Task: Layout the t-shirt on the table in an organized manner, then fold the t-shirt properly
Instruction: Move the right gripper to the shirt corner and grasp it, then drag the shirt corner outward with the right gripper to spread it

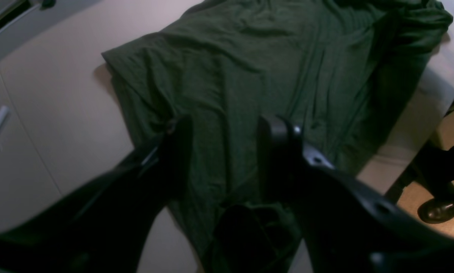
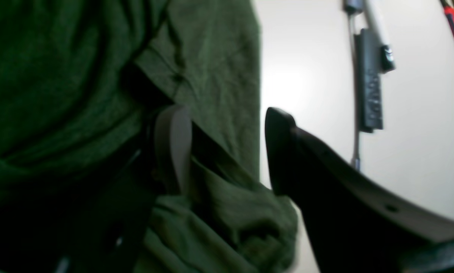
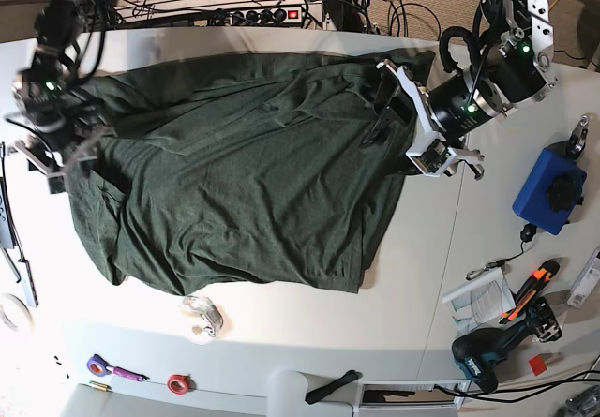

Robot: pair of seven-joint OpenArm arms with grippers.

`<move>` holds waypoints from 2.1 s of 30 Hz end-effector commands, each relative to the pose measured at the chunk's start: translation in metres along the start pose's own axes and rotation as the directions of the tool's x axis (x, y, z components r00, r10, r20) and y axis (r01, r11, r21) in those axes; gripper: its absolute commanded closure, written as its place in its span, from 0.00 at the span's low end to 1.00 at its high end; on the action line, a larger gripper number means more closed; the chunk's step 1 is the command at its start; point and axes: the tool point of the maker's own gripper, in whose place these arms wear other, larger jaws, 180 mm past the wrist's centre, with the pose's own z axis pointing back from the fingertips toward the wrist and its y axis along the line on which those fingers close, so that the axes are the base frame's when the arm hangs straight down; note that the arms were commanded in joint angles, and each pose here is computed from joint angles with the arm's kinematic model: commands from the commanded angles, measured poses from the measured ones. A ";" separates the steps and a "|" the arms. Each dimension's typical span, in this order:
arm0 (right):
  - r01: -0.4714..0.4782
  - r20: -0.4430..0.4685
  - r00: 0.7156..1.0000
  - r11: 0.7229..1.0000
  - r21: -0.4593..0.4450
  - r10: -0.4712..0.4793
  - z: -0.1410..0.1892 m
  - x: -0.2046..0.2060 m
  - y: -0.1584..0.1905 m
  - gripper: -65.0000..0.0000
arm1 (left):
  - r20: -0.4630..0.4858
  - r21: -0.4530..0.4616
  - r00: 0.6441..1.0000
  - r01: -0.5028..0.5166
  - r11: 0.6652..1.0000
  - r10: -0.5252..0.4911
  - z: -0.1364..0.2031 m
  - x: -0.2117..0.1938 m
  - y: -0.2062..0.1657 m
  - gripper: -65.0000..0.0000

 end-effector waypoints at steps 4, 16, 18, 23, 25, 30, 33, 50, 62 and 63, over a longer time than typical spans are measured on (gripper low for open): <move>-0.033 -0.021 0.999 0.999 -0.010 0.033 -0.026 0.005 -0.003 0.53 | 0.041 -0.002 0.999 0.010 1.000 -0.010 0.002 0.010 0.000 0.56; -0.023 -0.058 0.998 0.991 -0.130 0.016 -0.049 0.010 -0.029 1.00 | 0.039 0.013 0.999 -0.007 1.000 0.006 0.002 0.010 0.002 0.56; -0.017 -0.054 0.999 0.979 -0.204 0.006 -0.045 0.012 -0.049 1.00 | 0.039 0.013 0.999 -0.007 1.000 0.006 0.002 0.010 0.002 0.56; -0.001 -0.047 0.999 0.946 -0.323 -0.016 -0.035 0.015 -0.087 1.00 | 0.039 0.013 0.999 -0.006 1.000 0.006 0.002 0.010 0.002 0.56; 0.016 -0.041 0.999 0.930 -0.368 -0.034 -0.031 0.015 -0.099 1.00 | 0.039 0.013 0.999 -0.006 1.000 0.006 0.002 0.010 0.002 0.56; 0.008 -0.024 0.999 0.888 -0.459 -0.021 -0.023 0.019 -0.119 1.00 | 0.039 0.012 0.999 -0.006 1.000 0.006 0.002 0.010 0.002 0.56; -0.004 0.017 1.000 0.880 -0.474 0.014 -0.023 0.027 -0.122 1.00 | 0.039 0.012 0.999 -0.006 1.000 0.006 0.002 0.010 0.002 0.56; 0.165 -0.007 0.982 0.888 -0.430 -0.186 -0.079 0.008 -0.145 1.00 | 0.004 -0.002 1.000 -0.031 1.000 0.031 0.004 -0.004 -0.006 0.56; 0.052 -0.129 0.978 0.787 -0.615 -0.166 -0.052 -0.028 -0.208 0.58 | 0.004 -0.003 0.999 -0.032 0.999 0.032 0.004 -0.003 -0.006 0.56; 0.043 -0.145 0.974 0.777 -0.628 -0.172 -0.046 -0.031 -0.217 0.58 | 0.004 -0.003 0.999 -0.032 0.999 0.032 0.004 -0.003 -0.006 0.56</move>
